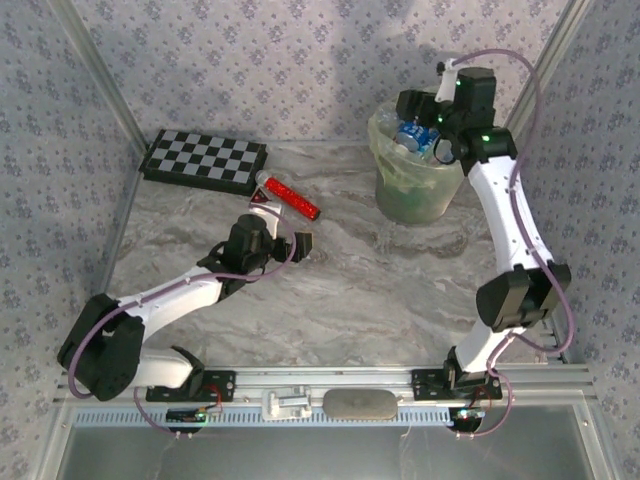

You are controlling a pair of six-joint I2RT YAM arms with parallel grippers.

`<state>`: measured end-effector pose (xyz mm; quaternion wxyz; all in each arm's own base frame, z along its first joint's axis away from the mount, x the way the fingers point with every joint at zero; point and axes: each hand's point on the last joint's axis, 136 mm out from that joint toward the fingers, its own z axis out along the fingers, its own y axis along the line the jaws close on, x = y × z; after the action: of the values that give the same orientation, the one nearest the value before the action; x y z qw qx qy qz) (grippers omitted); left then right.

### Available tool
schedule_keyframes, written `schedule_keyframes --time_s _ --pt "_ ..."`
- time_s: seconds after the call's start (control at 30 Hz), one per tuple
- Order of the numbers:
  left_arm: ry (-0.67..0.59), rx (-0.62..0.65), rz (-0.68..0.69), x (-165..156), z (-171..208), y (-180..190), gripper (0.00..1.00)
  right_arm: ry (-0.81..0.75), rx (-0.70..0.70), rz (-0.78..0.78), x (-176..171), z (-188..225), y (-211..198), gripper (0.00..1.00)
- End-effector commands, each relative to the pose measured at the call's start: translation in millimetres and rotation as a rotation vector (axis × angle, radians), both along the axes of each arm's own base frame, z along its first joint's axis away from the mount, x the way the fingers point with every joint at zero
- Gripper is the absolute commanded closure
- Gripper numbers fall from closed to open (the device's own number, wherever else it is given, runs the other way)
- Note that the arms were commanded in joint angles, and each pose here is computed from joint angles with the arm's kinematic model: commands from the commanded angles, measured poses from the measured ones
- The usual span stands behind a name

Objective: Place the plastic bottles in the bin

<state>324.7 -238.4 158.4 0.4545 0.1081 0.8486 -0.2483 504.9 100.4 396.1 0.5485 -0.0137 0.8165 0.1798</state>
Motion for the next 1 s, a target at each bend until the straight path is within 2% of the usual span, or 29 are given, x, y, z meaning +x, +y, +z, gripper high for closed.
schedule_keyframes --time_s 0.0,0.23,0.53,0.63,0.87,0.97 --pt "-0.049 -0.024 0.013 1 24 1 0.0 0.043 0.048 0.026 13 -15 7 0.23" --pt "-0.063 -0.013 0.037 -2 26 9 0.0 0.134 0.071 -0.017 35 -54 -8 0.23" --pt "-0.068 -0.011 0.055 -3 28 15 0.0 0.205 0.073 -0.027 60 -72 -19 0.26" --pt "-0.071 -0.007 0.066 -4 27 18 0.0 0.196 -0.013 -0.072 56 -73 -24 0.26" --pt "-0.078 0.002 0.08 -4 28 22 0.0 0.216 -0.252 -0.248 36 -81 -64 0.27" --pt "-0.08 -0.002 0.079 -4 29 21 0.0 0.212 -0.307 -0.29 28 -78 -76 0.27"
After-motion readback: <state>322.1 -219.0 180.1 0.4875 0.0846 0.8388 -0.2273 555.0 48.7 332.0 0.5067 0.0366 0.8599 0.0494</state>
